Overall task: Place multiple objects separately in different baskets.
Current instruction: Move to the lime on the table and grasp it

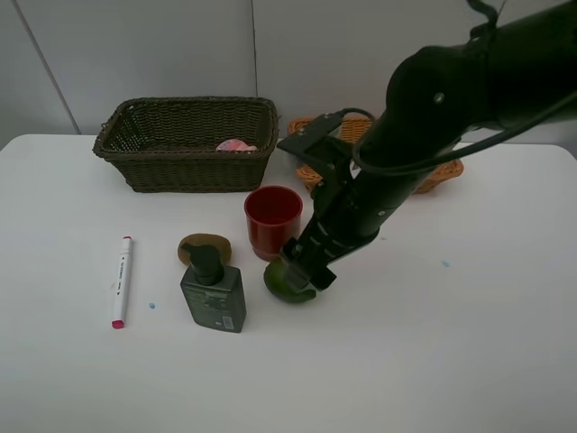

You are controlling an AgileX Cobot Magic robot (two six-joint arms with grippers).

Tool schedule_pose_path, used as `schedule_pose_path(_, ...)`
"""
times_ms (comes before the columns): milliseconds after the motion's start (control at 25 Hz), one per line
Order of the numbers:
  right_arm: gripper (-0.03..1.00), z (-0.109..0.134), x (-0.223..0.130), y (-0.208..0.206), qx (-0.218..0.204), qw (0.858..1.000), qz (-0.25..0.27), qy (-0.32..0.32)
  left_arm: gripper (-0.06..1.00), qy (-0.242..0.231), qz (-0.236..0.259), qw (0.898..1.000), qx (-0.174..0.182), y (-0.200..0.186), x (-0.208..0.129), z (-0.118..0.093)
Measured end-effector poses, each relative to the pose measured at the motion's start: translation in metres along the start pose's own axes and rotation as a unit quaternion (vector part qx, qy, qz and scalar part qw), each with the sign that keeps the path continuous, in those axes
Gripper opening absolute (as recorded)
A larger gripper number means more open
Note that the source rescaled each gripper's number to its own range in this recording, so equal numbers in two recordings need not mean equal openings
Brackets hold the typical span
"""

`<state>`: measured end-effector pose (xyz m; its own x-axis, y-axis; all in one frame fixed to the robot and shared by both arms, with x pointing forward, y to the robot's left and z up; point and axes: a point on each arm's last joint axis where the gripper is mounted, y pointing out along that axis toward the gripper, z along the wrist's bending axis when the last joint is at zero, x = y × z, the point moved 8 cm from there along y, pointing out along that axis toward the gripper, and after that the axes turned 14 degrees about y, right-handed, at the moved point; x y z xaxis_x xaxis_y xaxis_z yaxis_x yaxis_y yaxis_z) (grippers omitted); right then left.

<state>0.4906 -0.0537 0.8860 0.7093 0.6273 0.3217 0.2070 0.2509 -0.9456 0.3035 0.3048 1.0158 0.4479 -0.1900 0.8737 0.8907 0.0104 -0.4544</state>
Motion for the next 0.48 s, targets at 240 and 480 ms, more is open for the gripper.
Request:
schedule_pose_path(240,0.99,0.008,0.002,0.036,0.001,1.000,0.001,-0.014,1.00,0.000,0.000,1.000,0.000,0.000,0.000,0.000)
schedule_pose_path(480,0.99,0.008,0.004,0.046,0.001,1.000,-0.005,-0.015,1.00,0.000,0.000,1.000,0.000,0.000,0.000,0.000)
